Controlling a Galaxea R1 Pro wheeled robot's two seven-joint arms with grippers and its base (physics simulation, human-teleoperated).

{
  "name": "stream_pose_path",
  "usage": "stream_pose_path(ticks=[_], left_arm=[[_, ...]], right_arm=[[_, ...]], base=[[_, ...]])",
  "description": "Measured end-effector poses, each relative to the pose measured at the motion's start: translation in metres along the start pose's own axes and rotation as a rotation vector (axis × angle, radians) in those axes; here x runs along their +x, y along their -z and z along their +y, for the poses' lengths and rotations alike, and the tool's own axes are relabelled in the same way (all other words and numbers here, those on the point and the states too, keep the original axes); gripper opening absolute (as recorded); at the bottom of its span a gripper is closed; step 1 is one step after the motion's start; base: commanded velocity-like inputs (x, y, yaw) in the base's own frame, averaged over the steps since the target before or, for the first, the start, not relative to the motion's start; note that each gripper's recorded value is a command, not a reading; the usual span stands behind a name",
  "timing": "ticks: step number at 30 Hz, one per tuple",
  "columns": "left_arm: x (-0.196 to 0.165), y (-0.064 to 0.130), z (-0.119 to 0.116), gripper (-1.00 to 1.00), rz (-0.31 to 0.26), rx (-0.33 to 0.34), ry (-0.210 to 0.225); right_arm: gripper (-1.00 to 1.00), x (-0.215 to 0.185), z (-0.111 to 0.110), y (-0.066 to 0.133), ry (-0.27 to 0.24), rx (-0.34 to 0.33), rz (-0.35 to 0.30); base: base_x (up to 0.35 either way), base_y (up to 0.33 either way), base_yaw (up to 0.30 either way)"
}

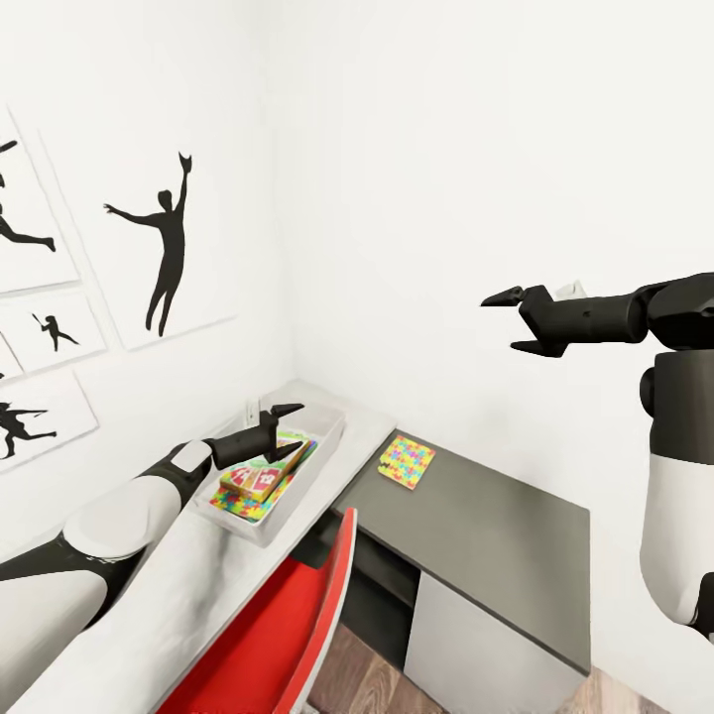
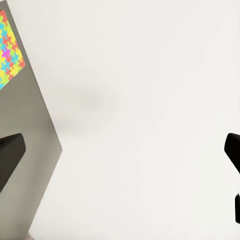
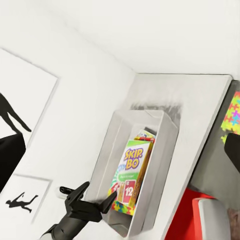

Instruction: Put all the toys in the child's room - the three board games (two on the bed and one on the table), the two jigsaw puzzles on the table, and the tennis ball on the table - inside the toy box on the table in the child's room.

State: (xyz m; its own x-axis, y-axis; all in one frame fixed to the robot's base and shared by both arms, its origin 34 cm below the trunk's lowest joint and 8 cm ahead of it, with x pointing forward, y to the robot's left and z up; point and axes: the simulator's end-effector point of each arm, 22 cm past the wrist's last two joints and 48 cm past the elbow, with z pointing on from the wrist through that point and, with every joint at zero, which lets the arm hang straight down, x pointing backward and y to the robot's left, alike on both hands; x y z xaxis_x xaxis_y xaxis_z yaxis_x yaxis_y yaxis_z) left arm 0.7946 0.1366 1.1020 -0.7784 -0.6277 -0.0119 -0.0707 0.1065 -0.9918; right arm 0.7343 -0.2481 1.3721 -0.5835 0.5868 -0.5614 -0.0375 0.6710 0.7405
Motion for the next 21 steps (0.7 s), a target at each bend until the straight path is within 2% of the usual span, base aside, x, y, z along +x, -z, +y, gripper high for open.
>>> stream_pose_path(ticks=[10,21], left_arm=[[-0.0028,0.0030,0.0000,1.00,-0.005,-0.002,-0.002],[-0.0026,0.0044,-0.0048,1.00,-0.007,0.003,-0.008]], right_arm=[[1.00,0.0003,0.0013,0.0005,0.003,-0.004,0.000],[1.00,-0.0006,0.0047,0.0042,0.007,-0.009,-0.004]], base=[[-0.021,0.015,-0.033],[-0.002,0.001,-0.203]])
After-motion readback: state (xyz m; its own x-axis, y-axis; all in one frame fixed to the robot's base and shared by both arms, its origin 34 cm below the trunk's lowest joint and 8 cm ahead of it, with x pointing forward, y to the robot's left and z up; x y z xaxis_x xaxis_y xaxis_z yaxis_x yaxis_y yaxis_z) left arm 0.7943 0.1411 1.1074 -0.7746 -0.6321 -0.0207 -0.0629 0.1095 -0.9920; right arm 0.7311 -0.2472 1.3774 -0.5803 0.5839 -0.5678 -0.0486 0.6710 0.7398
